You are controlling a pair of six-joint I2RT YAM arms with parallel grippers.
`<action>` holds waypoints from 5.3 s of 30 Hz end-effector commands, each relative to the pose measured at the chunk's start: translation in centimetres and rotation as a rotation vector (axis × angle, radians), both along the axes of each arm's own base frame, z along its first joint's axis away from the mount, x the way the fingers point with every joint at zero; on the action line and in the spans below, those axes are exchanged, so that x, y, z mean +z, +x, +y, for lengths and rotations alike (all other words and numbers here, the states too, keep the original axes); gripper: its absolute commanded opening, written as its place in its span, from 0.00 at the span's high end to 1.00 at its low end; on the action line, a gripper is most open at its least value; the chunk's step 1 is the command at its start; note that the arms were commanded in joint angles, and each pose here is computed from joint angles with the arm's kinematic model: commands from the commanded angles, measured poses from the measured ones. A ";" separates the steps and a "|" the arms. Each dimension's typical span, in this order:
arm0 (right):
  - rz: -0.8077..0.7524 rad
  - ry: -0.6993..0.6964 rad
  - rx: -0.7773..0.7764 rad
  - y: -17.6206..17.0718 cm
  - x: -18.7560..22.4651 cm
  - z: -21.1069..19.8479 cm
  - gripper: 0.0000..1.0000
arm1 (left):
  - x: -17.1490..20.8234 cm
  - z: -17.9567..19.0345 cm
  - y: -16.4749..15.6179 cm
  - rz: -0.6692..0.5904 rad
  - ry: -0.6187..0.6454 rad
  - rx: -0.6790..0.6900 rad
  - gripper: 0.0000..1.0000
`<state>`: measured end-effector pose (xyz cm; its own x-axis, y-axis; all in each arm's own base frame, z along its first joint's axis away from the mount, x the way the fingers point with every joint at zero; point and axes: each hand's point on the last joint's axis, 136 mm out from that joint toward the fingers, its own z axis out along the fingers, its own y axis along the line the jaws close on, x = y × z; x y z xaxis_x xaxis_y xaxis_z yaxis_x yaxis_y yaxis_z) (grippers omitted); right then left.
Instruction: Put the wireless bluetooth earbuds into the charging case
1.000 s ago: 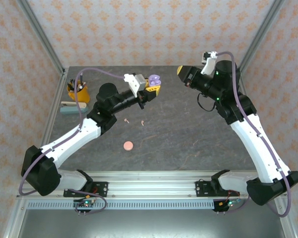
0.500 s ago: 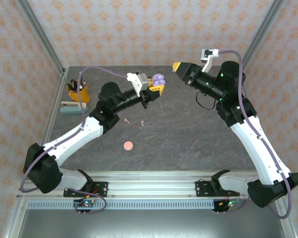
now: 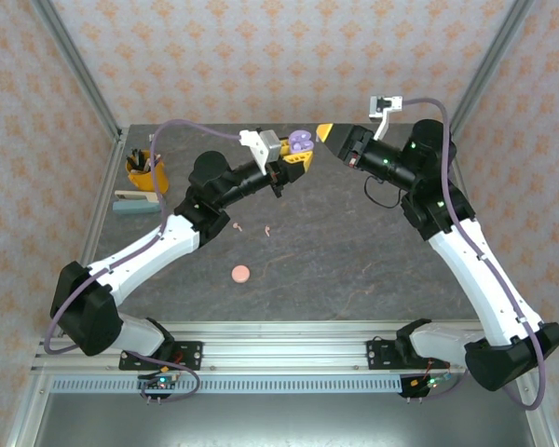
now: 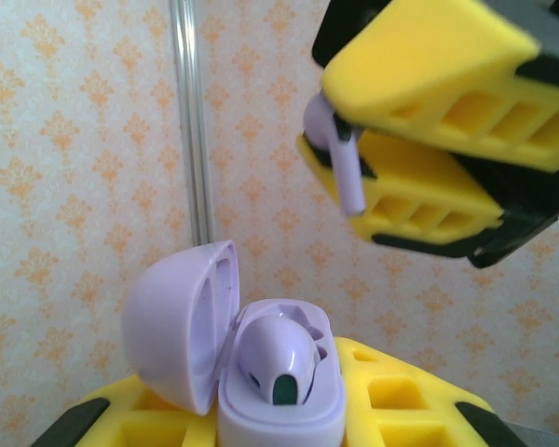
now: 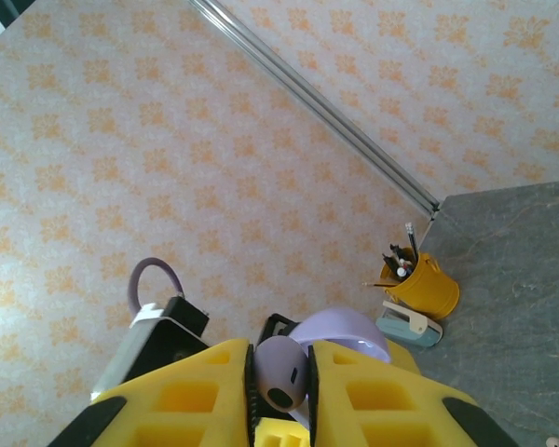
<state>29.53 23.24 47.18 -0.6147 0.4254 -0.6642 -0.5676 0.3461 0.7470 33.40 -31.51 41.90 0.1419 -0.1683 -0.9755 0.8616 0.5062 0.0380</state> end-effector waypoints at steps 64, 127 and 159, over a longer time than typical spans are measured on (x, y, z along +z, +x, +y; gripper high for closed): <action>0.013 -0.287 -0.044 1.1 -5.3 -0.4 0.69 | 2.1 -1.0 -0.9 -0.058 -0.033 -0.018 1.00; 0.516 -0.532 -0.017 -0.7 -16.0 -1.2 0.82 | -9.9 -4.4 1.8 0.163 0.164 -0.082 1.00; 0.836 -0.574 -0.726 1.1 -28.7 -17.0 0.76 | -30.5 -15.7 10.9 1.360 0.231 0.130 1.00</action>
